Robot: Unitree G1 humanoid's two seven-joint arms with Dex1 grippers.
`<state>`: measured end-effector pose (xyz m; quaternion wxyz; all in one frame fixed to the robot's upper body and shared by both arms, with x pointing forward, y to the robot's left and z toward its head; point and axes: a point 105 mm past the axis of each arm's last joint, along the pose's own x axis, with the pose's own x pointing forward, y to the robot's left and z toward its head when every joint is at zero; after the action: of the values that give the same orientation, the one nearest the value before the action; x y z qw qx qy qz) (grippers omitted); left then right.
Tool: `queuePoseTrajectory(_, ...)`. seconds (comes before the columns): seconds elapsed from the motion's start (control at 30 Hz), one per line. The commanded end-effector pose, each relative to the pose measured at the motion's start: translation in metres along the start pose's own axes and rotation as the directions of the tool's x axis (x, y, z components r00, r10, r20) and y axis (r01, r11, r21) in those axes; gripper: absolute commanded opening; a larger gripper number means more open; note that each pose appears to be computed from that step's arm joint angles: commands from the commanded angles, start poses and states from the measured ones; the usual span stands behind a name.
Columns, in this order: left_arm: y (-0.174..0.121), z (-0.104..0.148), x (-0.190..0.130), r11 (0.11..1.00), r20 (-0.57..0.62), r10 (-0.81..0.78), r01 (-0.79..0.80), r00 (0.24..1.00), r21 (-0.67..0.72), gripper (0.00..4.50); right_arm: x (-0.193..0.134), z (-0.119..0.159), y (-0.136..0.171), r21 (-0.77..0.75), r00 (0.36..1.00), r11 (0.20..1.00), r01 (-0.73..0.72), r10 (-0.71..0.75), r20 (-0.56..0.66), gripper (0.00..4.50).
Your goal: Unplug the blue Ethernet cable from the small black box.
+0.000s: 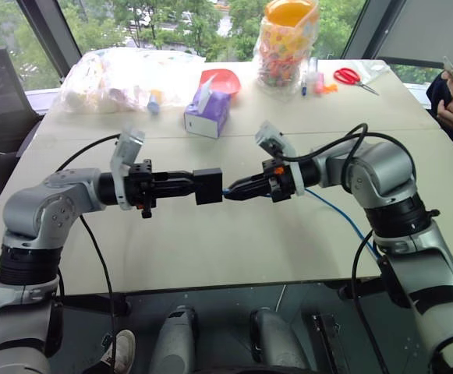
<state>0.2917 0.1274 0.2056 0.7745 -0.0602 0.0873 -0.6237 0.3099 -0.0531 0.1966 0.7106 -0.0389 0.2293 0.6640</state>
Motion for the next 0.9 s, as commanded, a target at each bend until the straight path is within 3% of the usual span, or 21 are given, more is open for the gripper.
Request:
queuePoseTrajectory(0.03, -0.009, 0.013, -0.003, 0.998, 0.016, -0.024, 0.024, 1.000, 0.053, 0.42, -0.004, 0.012, -0.001, -0.034, 1.000, 0.999, 0.019, -0.018, 0.013, 0.04)
queuePoseTrajectory(0.47, -0.001, 0.011, -0.028, 0.996, -0.034, 0.045, -0.043, 0.998, 0.072, 0.42, -0.033, -0.001, -0.037, 0.016, 0.989, 0.989, 0.149, -0.149, 0.004, 0.04)
queuePoseTrajectory(0.6, 0.002, 0.009, -0.029, 0.994, -0.033, 0.069, -0.066, 0.997, 0.081, 0.42, -0.036, 0.001, -0.062, -0.022, 0.961, 0.961, 0.275, -0.274, 0.035, 0.04)
queuePoseTrajectory(0.7, 0.018, -0.003, -0.017, 0.970, -0.026, 0.158, -0.150, 0.987, 0.192, 0.42, -0.038, -0.002, -0.119, -0.077, 0.810, 0.806, 0.586, -0.585, 0.047, 0.04)
queuePoseTrajectory(0.83, 0.033, -0.019, 0.002, 0.938, -0.021, 0.212, -0.198, 0.977, 0.284, 0.42, -0.045, -0.015, -0.156, -0.048, 0.636, 0.636, 0.770, -0.772, -0.012, 0.04)
queuePoseTrajectory(0.9, 0.044, -0.025, 0.013, 0.926, 0.025, 0.247, -0.244, 0.969, 0.289, 0.42, -0.049, -0.019, -0.166, -0.037, 0.559, 0.559, 0.828, -0.829, -0.030, 0.88)
